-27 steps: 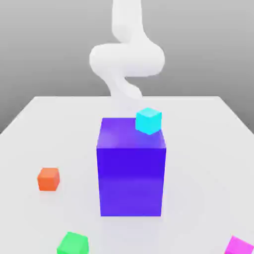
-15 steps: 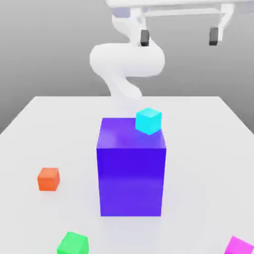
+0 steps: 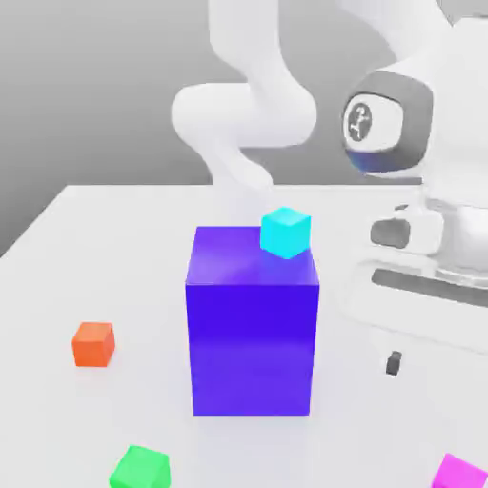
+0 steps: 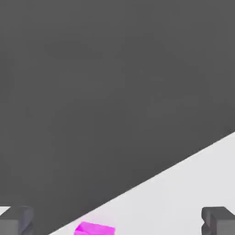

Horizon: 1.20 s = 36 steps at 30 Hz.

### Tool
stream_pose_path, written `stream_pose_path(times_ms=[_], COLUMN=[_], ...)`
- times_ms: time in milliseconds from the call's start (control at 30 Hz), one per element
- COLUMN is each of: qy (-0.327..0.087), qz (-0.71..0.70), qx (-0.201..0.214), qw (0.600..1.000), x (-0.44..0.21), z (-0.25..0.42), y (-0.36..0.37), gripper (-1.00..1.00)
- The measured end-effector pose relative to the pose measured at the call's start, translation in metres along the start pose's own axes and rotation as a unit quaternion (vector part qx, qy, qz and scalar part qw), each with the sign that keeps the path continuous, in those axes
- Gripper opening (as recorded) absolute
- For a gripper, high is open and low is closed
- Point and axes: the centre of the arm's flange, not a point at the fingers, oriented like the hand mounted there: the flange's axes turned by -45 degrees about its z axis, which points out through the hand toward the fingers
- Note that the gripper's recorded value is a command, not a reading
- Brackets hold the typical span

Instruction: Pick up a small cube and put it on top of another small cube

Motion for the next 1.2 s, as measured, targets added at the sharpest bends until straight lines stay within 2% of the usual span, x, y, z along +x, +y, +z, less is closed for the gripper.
stream_pose_path(times_ms=[167,300,333,533,667,833,1000,1200], qy=[-0.056,-0.066,-0.067,-0.067,-0.067,-0.057,-0.044,-0.033], qz=[0.046,0.055,0.055,0.055,0.056,0.227,0.431,0.649], qx=[-0.017,-0.02,-0.02,-0.019,-0.019,-0.045,-0.062,-0.067], qw=[0.997,0.996,0.996,0.996,0.996,0.971,0.899,0.757], x=[-0.045,-0.06,-0.062,-0.063,-0.056,0.003,0.061,0.11], z=[0.073,0.134,0.145,0.15,0.106,0.088,0.081,0.064], y=[-0.02,-0.022,-0.021,-0.021,-0.023,0.036,0.115,0.218], gripper=[0.0,0.0,-1.0,-1.0,-1.0,-1.0,-1.0,-1.0])
